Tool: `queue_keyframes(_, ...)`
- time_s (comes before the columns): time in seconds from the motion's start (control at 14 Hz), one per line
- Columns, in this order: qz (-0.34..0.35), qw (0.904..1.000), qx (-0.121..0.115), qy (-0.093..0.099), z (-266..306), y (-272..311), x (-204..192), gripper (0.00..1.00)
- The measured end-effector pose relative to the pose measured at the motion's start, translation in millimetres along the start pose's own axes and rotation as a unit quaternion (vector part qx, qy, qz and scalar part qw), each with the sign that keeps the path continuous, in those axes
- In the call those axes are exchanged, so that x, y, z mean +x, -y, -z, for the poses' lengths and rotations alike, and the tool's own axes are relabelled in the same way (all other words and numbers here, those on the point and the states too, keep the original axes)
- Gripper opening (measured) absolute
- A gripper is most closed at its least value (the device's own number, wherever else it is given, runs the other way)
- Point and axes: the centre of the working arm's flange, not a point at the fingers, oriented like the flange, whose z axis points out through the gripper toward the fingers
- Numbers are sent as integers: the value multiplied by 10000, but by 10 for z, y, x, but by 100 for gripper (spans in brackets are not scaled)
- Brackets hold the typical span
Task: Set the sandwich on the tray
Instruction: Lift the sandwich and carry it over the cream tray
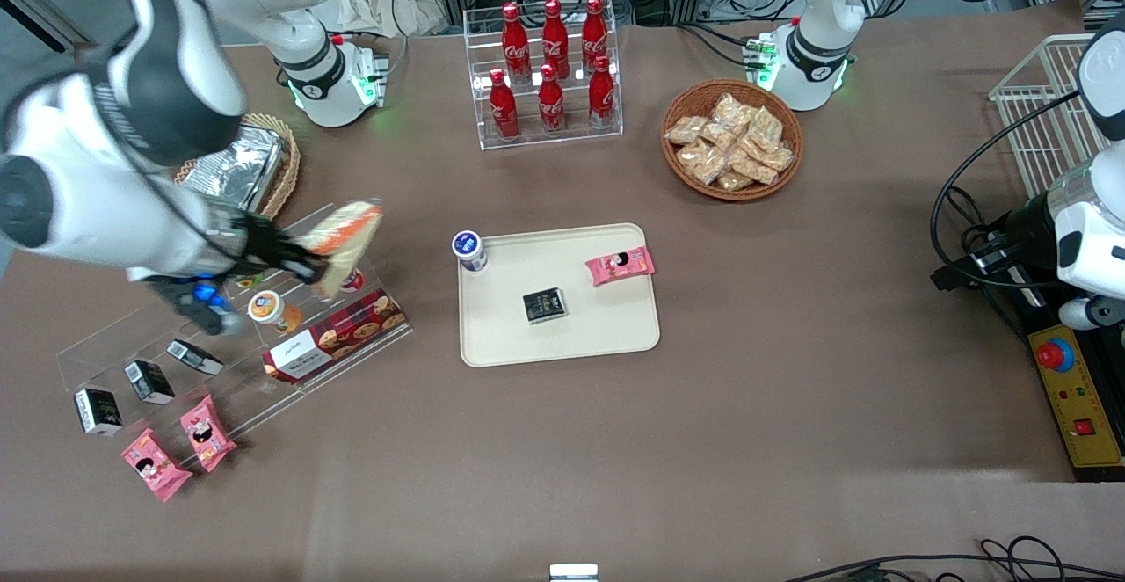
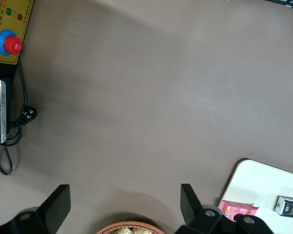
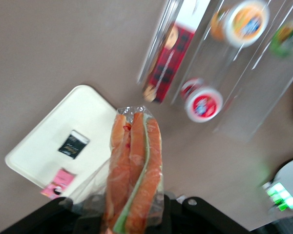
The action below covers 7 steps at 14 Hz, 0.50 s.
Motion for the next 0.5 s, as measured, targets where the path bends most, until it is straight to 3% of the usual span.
queue_keyframes(0.14, -575, 9983, 42, 108, -345, 355, -207, 22)
queue_keyframes(0.36, -1485, 9873, 235, 507, -936, 798, -332, 22)
queue_keyframes(0.5, -1897, 9804, 271, 458, -1338, 1076, -500, 22)
